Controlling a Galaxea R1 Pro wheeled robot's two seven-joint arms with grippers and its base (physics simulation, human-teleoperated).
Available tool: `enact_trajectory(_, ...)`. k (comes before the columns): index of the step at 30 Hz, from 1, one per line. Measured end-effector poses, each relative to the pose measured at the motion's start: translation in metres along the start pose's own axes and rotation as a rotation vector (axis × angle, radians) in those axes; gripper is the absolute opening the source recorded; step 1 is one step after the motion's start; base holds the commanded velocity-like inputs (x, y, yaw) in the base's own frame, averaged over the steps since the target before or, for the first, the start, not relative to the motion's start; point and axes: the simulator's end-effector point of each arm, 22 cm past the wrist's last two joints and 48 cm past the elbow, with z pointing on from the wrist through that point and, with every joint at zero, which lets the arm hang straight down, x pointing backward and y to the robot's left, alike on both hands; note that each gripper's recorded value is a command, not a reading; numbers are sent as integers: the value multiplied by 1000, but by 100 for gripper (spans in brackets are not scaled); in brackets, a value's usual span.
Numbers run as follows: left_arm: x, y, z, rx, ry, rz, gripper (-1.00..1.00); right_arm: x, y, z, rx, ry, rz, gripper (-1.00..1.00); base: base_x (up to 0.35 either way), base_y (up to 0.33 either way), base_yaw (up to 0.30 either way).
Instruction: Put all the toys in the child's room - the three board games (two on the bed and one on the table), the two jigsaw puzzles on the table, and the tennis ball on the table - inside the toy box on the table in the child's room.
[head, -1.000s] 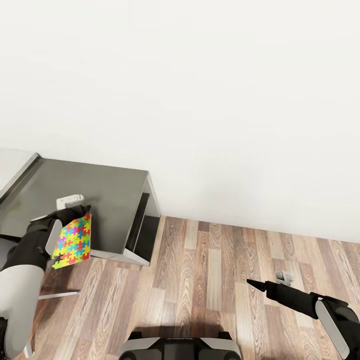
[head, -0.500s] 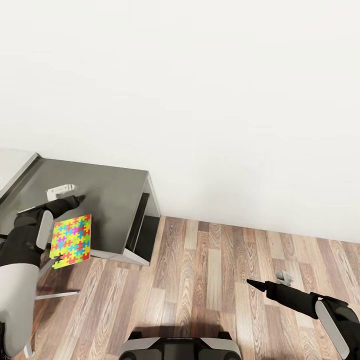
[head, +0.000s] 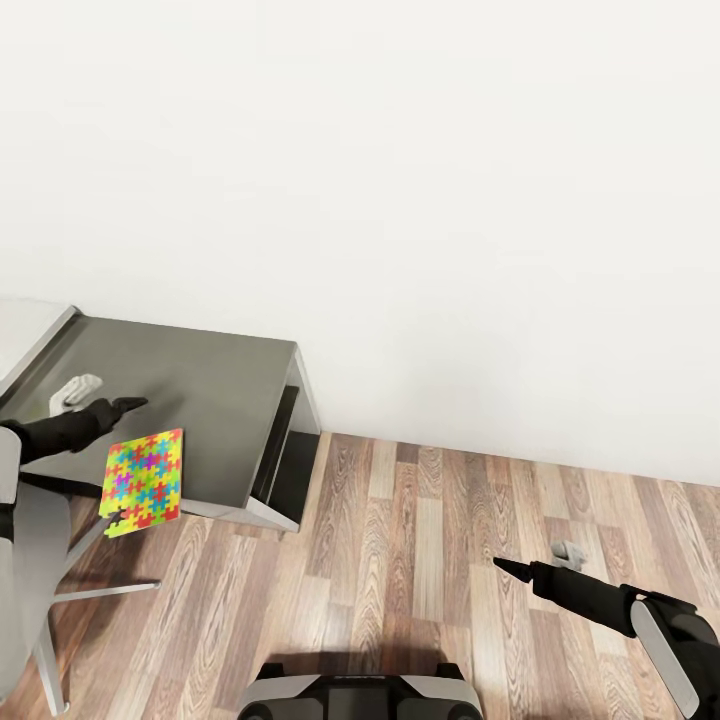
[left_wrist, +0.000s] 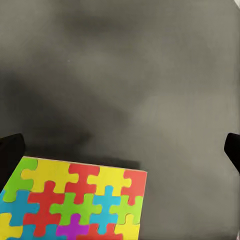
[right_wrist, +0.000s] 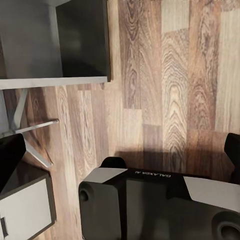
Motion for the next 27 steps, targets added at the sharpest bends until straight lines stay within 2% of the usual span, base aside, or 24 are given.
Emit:
enact_trajectory(2, -5, -7, -10, 75, 4, -12, 100, 0, 0, 0, -1, -1, 0, 100, 0, 0, 0)
enact_trajectory(3, 16, -26, -34, 292, 49, -20, 100, -2, 3, 0, -10, -5, 2, 100, 0, 0, 0)
enact_trajectory(4, 34, -41, -62, 472, 88, -37, 100, -3, 5, 0, -16, -10, 3, 100, 0, 0, 0)
enact_trajectory(6, 50, -53, -95, 643, 126, -57, 100, -5, 6, -1, -21, -14, 5, 100, 0, 0, 0)
enact_trajectory(9, 69, -63, -132, 798, 162, -69, 100, -6, 8, -1, -25, -17, 8, 100, 0, 0, 0)
enact_trajectory(12, 86, -70, -158, 873, 193, -57, 100, -7, 8, -2, -26, -20, 10, 100, 0, 0, 0)
enact_trajectory(16, 96, -78, -171, 878, 207, 5, 100, -8, 10, -1, -31, -23, 12, 100, 0, 0, 0)
enact_trajectory(20, 100, -81, -174, 881, 212, 22, 100, -7, 15, 2, -46, -28, 24, 100, 0, 0, 0)
enact_trajectory(27, 102, -83, -174, 883, 214, 28, 100, -5, 20, 6, -58, -31, 33, 100, 0, 0, 0)
